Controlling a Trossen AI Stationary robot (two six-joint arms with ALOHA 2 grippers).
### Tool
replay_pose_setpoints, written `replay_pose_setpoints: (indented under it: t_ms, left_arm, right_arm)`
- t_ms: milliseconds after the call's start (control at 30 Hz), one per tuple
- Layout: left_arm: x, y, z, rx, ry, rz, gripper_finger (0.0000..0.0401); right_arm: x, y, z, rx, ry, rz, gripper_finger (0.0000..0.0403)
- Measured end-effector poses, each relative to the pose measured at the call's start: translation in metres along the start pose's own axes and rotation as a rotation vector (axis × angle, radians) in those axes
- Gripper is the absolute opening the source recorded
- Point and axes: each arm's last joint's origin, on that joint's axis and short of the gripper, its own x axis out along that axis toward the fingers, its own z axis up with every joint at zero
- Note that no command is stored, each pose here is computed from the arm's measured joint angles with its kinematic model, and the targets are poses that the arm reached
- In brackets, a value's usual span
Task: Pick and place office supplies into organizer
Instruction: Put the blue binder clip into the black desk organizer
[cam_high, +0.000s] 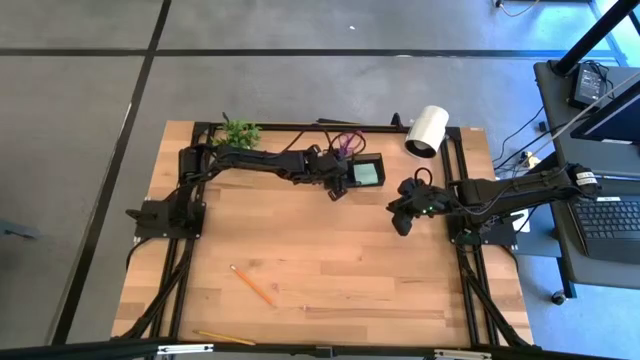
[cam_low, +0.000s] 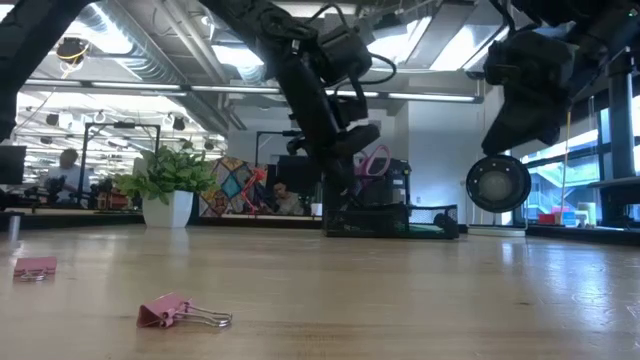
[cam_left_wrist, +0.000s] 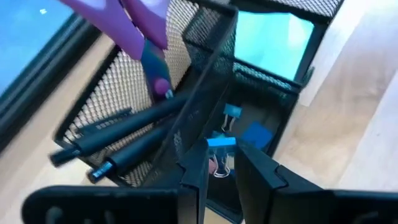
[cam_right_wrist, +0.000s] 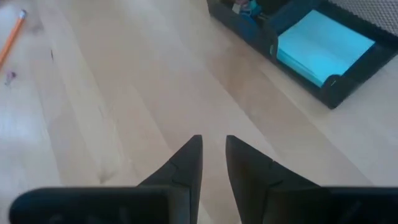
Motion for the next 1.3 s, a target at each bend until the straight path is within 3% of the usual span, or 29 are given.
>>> replay_pose_setpoints:
  t_ms: [533, 1100, 1300]
  left_arm:
    - [0.001, 0.002, 0.003, 0.005, -0.026, 0.019, 0.0061]
    - [0.027, -0.001, -0.01, 0.001, 0.028, 0.029, 0.0061]
    - [0.027, -0.001, -0.01, 0.0, 0.028, 0.029, 0.0079]
  right_arm:
    - [0.0, 0.003, 0.004, -0.016, -0.038, 0.026, 0.0076]
    - [0.0, 0.005, 0.006, -0.009, -0.066, 0.046, 0.0076]
    - [0.0, 0.005, 0.007, -0.008, -0.068, 0.048, 0.0076]
